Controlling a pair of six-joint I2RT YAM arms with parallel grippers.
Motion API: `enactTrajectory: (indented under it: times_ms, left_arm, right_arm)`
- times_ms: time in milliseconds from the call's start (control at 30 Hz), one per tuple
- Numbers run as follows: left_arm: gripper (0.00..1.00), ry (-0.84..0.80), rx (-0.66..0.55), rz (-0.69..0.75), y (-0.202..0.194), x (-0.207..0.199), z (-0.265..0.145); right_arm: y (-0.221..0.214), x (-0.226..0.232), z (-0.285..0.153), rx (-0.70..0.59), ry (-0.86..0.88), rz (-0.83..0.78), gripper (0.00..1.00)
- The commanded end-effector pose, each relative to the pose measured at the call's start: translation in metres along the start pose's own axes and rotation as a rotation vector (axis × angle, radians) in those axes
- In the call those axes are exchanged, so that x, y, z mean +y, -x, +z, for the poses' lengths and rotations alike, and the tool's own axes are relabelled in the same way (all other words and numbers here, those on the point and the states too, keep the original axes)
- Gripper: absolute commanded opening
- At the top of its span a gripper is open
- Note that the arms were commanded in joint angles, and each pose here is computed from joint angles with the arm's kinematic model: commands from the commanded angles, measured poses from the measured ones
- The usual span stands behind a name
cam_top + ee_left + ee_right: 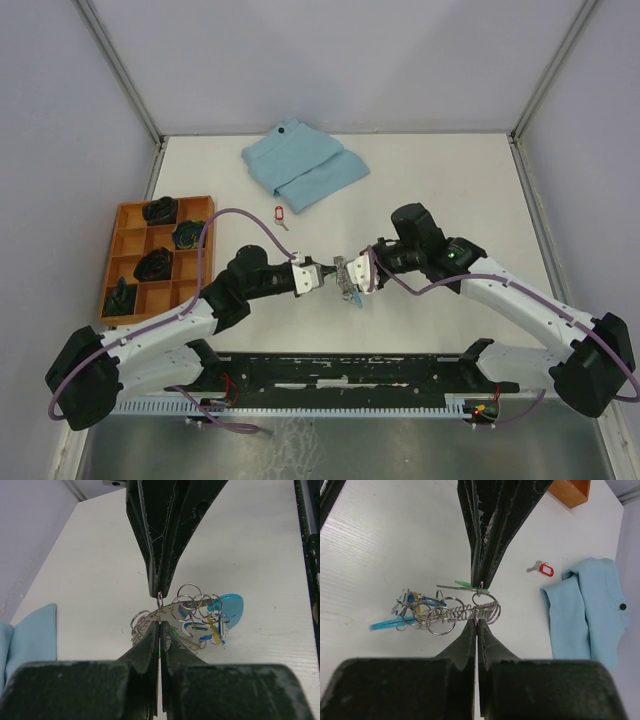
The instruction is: Put the keys on the keyring
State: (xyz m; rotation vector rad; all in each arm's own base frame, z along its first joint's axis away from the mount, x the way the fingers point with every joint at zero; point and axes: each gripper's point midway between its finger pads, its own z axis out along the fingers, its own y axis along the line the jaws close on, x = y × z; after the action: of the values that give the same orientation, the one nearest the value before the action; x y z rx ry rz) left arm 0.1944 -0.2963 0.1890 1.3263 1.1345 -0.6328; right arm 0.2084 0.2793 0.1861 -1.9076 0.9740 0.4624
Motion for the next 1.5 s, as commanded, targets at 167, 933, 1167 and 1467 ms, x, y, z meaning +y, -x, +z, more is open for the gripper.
enactTrajectory:
  times_ms: [167,933,1167,1467]
  left_arm:
    - [0.03,0.004,-0.050,0.053,0.023,0.010,0.007]
    - [0.03,0.004,-0.029,0.055,0.022,0.010,0.005]
    - [0.03,-0.002,-0.049,0.054,0.027,0.010,0.007]
    - [0.03,-0.017,-0.063,0.053,0.030,0.008,0.008]
  right_arm:
    - [0.019,-0.016,-0.006,-0.031,-0.047,0.007,0.01]
    - [0.021,-0.019,-0.010,-0.031,-0.087,0.066,0.01]
    - [0.023,-0.016,-0.008,-0.041,-0.073,0.076,0.01]
    - [0.023,-0.017,-0.007,-0.045,-0.075,0.089,0.01]
